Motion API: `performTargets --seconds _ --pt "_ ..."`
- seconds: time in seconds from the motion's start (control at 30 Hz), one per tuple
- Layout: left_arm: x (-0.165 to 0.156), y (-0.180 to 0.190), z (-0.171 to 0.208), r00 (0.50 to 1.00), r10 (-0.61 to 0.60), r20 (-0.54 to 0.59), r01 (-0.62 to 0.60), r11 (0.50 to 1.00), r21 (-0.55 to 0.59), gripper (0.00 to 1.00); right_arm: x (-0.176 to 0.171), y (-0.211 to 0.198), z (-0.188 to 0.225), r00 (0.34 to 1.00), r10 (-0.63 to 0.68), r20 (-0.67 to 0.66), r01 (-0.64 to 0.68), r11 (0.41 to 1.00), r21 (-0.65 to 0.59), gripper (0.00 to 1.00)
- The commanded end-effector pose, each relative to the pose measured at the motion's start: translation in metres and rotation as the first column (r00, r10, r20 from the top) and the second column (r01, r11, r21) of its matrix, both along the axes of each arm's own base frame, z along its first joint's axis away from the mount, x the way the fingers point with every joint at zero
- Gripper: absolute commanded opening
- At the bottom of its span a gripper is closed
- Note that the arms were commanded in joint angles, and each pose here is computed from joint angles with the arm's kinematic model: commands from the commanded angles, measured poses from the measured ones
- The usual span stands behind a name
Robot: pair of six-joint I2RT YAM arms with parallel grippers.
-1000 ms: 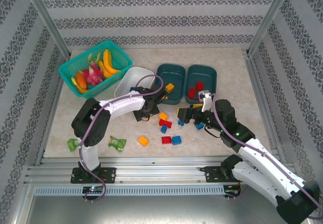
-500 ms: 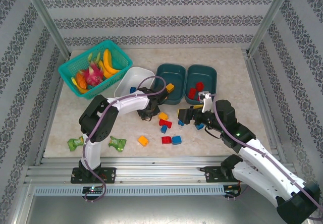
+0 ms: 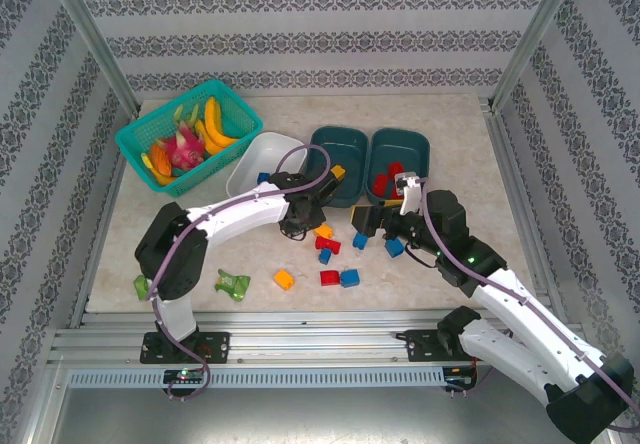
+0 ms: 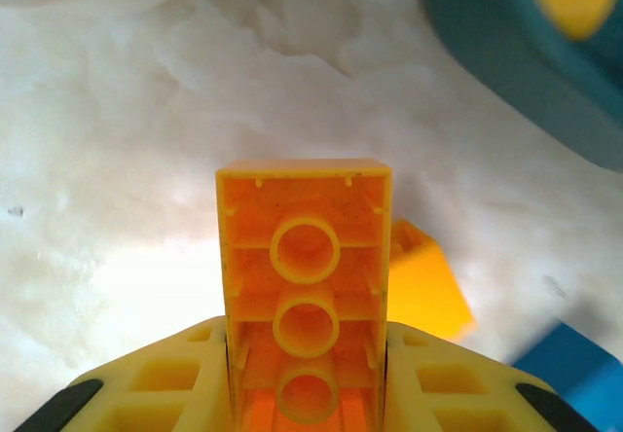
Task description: Sort the legos into containers by color
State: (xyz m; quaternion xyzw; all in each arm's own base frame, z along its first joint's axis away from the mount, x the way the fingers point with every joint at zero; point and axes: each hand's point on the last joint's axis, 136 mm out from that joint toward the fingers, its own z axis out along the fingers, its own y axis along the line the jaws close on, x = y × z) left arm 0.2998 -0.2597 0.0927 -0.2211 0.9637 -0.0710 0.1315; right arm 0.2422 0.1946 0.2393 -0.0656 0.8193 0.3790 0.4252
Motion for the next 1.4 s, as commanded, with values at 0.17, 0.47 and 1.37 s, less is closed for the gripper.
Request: performTargets --seconds 0.17,0.47,1.37 --pt "0.035 -0.06 0.045 0.982 -0.188 0.001 0.187 0.973 -0.132 0.24 0.026 -0.022 0.052 0.983 -0.154 0.098 0.15 0.988 0.047 0.97" --pt "0.103 -0.106 0.031 0.966 -0.253 -0.054 0.228 0.93 -0.288 0.23 0.031 -0.034 0.064 0.975 -0.197 0.102 0.19 0.979 0.07 0.97" --pt "0.129 -0.092 0.019 0.944 -0.327 -0.038 0.295 0.893 -0.34 0.61 0.031 -0.03 0.033 0.984 -0.177 0.007 0.177 0.984 0.02 0.96"
